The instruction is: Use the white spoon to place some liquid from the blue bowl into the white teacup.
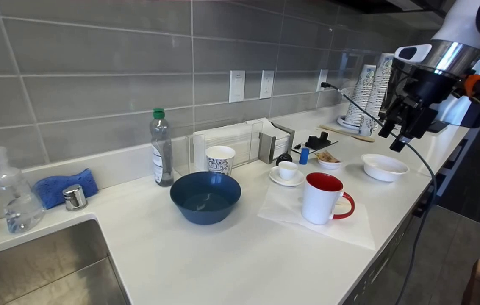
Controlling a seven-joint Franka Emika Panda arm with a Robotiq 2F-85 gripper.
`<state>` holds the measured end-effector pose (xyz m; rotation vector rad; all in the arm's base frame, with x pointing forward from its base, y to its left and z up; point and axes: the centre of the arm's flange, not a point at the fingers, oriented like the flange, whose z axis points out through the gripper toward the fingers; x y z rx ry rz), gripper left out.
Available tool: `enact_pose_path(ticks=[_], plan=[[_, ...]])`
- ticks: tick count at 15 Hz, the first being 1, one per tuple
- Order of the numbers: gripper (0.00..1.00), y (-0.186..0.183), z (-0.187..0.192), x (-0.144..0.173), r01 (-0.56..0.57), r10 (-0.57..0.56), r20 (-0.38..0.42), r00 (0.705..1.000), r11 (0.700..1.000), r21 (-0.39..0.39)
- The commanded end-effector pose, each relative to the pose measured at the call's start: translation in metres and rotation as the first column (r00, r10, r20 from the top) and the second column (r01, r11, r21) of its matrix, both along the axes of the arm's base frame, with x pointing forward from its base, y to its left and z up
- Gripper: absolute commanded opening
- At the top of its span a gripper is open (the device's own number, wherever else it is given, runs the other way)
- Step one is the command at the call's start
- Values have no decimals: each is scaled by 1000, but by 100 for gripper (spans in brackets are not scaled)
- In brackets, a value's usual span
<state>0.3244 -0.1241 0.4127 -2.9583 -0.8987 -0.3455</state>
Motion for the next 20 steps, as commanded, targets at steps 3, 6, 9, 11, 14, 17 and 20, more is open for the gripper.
enact_pose_path(ticks=[3, 6, 9, 11, 14, 17, 20], plan=[[100, 16, -69, -14, -47, 48, 32, 998, 998, -47], [100, 22, -86, -9, -43, 44, 23, 999, 997, -60], [100, 29, -105, -5, -39, 39, -1, 999, 998, -51], [100, 34, -116, -1, -42, 41, -13, 999, 998, -50], [100, 16, -88, 48, -30, 28, -42, 999, 999, -44], [100, 22, -98, 51, -33, 31, -63, 998, 999, -40], [100, 21, -100, 52, -51, 47, -59, 997, 996, -68]])
